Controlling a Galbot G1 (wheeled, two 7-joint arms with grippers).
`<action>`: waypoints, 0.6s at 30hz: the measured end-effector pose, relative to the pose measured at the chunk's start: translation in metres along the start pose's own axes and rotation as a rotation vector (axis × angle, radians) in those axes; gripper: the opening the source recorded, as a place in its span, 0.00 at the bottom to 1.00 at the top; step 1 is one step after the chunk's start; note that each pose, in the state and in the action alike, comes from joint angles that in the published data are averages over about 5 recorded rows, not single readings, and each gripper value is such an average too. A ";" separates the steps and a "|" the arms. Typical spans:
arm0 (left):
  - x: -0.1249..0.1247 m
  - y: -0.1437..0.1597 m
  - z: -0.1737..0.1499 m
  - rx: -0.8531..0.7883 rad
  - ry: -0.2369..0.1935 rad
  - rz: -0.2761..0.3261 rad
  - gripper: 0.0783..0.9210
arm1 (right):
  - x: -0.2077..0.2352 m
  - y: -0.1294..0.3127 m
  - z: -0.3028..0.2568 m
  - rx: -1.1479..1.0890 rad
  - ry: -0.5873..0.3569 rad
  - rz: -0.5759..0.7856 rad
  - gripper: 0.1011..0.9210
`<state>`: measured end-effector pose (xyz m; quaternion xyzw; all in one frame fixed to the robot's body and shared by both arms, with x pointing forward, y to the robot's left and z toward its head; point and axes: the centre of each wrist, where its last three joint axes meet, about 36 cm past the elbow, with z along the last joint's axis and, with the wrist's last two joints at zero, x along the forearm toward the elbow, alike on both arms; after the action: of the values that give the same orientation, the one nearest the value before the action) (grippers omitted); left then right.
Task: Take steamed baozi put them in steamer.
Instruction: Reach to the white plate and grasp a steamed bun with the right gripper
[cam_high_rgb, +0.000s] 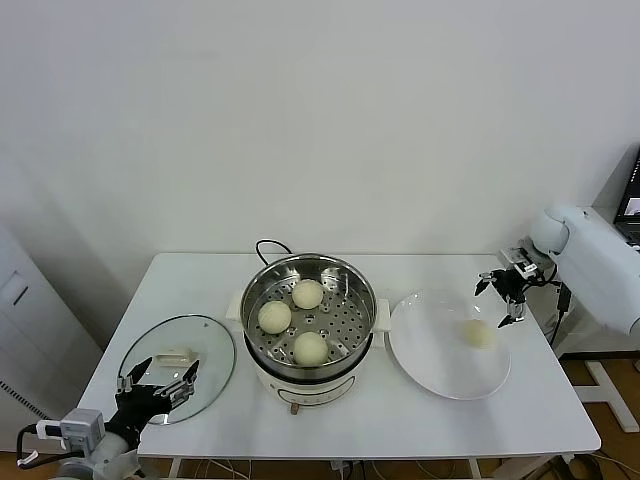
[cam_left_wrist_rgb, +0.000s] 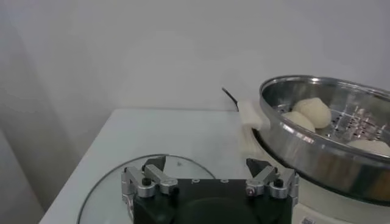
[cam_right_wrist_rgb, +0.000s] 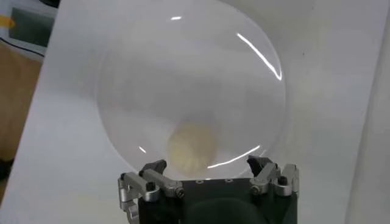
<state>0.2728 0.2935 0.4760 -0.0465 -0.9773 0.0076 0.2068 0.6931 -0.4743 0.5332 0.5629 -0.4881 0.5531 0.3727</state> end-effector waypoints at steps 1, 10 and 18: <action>0.000 0.000 0.000 0.000 0.000 0.000 0.88 | -0.004 0.001 0.001 -0.002 0.000 0.001 0.88; -0.001 -0.001 -0.001 -0.002 -0.002 0.005 0.88 | -0.038 0.013 0.003 -0.021 -0.005 0.003 0.88; -0.002 -0.001 -0.002 -0.006 -0.004 0.005 0.88 | -0.058 0.019 0.003 -0.032 -0.007 0.006 0.86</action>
<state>0.2747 0.2920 0.4769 -0.0496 -0.9776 0.0054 0.2045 0.6812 -0.4740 0.4730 0.5575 -0.4998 0.5443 0.3783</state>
